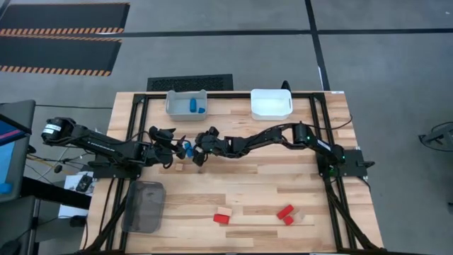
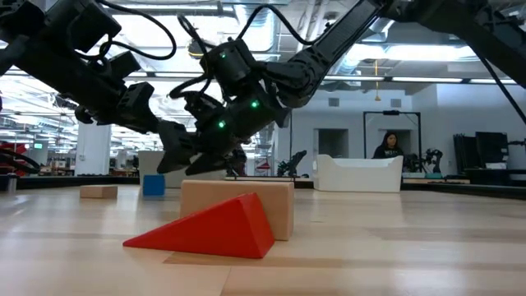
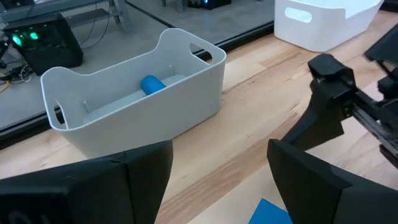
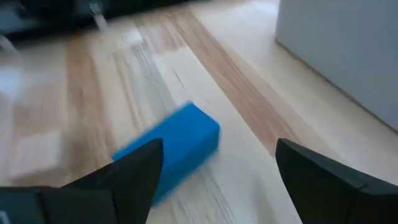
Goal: Sort & place blocks by color
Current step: Put the blue rectangle block into the gray bin
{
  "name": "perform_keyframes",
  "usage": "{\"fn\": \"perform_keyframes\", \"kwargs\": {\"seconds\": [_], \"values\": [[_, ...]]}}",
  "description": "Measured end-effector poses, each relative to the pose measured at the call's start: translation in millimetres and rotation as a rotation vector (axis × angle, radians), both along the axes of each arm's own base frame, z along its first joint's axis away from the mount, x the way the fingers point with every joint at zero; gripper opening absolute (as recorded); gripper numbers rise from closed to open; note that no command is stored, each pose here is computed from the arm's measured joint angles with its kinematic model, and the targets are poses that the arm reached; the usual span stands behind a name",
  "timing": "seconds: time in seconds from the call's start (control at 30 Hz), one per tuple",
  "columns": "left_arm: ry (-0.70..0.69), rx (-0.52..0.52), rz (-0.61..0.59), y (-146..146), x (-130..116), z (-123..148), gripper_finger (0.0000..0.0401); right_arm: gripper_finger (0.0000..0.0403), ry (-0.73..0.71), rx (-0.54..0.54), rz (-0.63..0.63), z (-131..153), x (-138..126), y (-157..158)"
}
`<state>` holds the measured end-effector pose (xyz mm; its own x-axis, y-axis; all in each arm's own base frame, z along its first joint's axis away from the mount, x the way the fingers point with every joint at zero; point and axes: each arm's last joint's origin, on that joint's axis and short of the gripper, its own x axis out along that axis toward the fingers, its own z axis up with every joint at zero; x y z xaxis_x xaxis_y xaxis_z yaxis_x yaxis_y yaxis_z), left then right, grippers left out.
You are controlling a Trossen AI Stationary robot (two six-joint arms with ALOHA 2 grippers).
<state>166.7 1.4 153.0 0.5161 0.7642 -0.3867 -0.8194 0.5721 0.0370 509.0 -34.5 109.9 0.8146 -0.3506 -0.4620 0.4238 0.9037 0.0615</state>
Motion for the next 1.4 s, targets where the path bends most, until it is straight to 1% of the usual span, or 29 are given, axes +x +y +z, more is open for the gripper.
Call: {"fn": "perform_keyframes", "kwargs": {"seconds": [0.17, 0.23, 0.37, 0.47, 0.57, 0.63, 0.73, 0.83, 0.9, 0.97, 1.03, 1.13, 1.2, 1.4], "values": [[0.001, 0.0, 0.0, 0.0, 0.0, 0.0, 0.0254, 0.0329, 0.065, -0.002, -0.002, -2.6, -3.1, 0.4], [0.002, 0.0, 0.0, 0.0, -0.1, -0.1, 0.0254, 0.0328, 0.106, -0.013, 0.01, 0.8, -5.8, 1.7], [0.009, 0.001, 0.0, 0.1, -0.5, -0.6, 0.0254, 0.0328, 0.202, -0.052, 0.053, 18.4, -14.3, 9.6], [0.019, 0.001, 0.001, 0.2, -1.3, -1.4, 0.0254, 0.0328, 0.257, -0.086, 0.058, 37.4, -23.1, 15.2], [0.025, -0.002, 0.001, 0.2, -1.8, -2.0, 0.0254, 0.0328, 0.232, -0.1, 0.059, 61.4, -27.6, 18.6], [0.026, -0.005, 0.001, 0.2, -1.9, -2.2, 0.0254, 0.0328, 0.189, -0.09, 0.051, 69.2, -26.4, 20.2], [0.023, -0.011, -0.001, 0.1, -1.8, -2.3, 0.0254, 0.0328, 0.186, -0.074, 0.05, 64.0, -25.6, 25.8], [0.016, -0.019, -0.001, 0.0, -1.7, -2.4, 0.0254, 0.0328, 0.164, -0.072, 0.028, 49.7, -19.4, 32.5], [0.011, -0.022, -0.002, -0.1, -1.4, -2.1, 0.0254, 0.0328, 0.207, -0.064, 0.028, 39.7, -21.7, 36.4], [0.008, -0.024, -0.004, -0.2, -1.2, -2.0, 0.0254, 0.0328, 0.155, -0.046, 0.023, 29.3, -14.5, 41.5], [0.004, -0.025, -0.004, -0.2, -1.0, -1.8, 0.0254, 0.0328, 0.196, -0.047, 0.028, 22.5, -17.2, 45.2], [0.012, -0.023, -0.004, -0.1, -1.5, -2.2, 0.0254, 0.0328, 0.167, -0.031, 0.011, 13.9, -13.3, 48.8], [0.01, -0.024, -0.004, -0.1, -1.4, -2.1, 0.0254, 0.0328, 0.212, -0.047, -0.01, 8.9, -16.9, 48.7], [0.018, -0.023, -0.004, -0.1, -1.8, -2.6, 0.0254, 0.0327, 0.218, -0.044, -0.036, 6.8, -18.3, 47.2]]}}
